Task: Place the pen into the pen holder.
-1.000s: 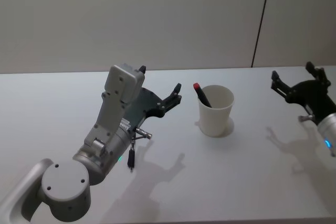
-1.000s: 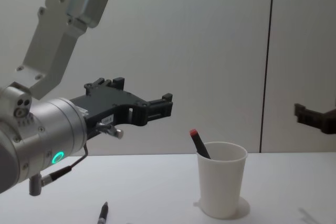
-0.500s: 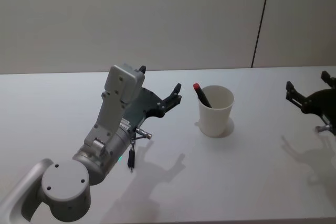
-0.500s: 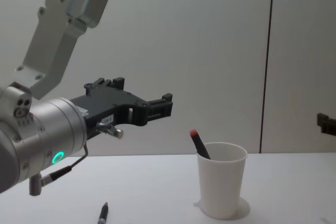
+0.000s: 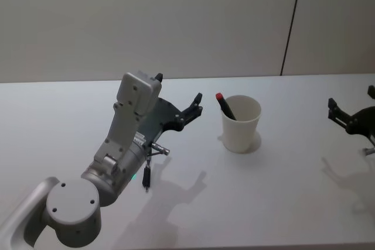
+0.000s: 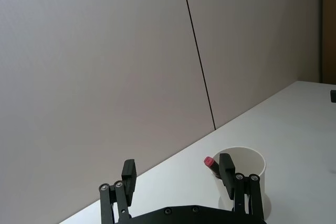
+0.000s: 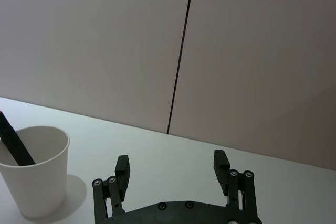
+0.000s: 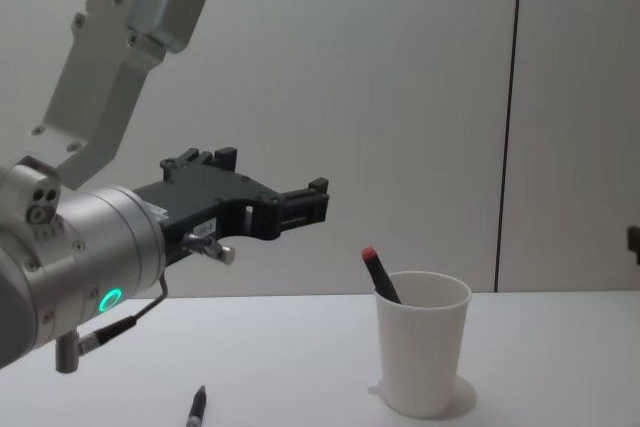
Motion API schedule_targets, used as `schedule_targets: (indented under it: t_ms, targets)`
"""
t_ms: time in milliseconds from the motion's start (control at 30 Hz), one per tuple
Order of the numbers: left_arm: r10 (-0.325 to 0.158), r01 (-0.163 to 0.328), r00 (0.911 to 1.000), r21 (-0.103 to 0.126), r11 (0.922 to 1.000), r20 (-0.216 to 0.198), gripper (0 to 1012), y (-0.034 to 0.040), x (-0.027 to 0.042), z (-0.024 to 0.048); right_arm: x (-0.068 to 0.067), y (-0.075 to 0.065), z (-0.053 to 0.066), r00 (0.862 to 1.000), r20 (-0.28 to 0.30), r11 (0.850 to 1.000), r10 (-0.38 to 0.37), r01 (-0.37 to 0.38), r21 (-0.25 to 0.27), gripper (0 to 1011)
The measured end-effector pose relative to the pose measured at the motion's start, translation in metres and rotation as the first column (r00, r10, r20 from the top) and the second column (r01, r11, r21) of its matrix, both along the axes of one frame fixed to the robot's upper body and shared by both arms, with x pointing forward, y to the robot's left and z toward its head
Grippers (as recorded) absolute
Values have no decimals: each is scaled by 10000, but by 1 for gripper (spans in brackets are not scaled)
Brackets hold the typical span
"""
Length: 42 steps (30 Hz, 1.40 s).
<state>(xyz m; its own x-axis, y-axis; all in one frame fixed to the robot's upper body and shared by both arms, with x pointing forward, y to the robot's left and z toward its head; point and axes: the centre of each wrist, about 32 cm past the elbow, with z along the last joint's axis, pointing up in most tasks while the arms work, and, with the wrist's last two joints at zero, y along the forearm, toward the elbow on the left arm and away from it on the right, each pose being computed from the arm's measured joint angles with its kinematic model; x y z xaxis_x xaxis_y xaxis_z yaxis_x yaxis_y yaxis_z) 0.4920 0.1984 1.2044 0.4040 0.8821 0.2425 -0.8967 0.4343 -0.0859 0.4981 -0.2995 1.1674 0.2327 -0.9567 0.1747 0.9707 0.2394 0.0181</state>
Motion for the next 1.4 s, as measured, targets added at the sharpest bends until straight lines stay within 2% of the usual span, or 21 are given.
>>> schedule_targets:
  t_ms: [433, 700, 800, 900, 1133, 1400]
  targets:
    - [-13, 14, 10000, 69, 10000, -68, 1004, 2, 2, 2, -46, -30, 16, 10000, -79, 10000, -20, 20, -96, 1001]
    - [46, -37, 9991, 207, 9998, -414, 1004, 5, -2, 20, -60, -38, 20, 9999, -104, 9999, -27, 26, -129, 1001]
    - [133, -116, 9970, 231, 9997, -765, 1004, 11, -12, 24, -63, -40, 21, 9999, -109, 9999, -29, 27, -135, 1001]
    - [212, -191, 9954, 235, 9995, -939, 1004, 14, -19, 29, -65, -40, 21, 9999, -113, 9999, -28, 26, -138, 1001]
    - [575, -533, 9855, 302, 9981, -1595, 1004, 18, -49, 29, -68, -43, 24, 9999, -113, 9999, -30, 29, -143, 1001]
    - [1079, -1051, 9639, 245, 9942, -2434, 1004, 14, -87, -33, -70, -45, 25, 9999, -117, 9999, -33, 31, -150, 1001]
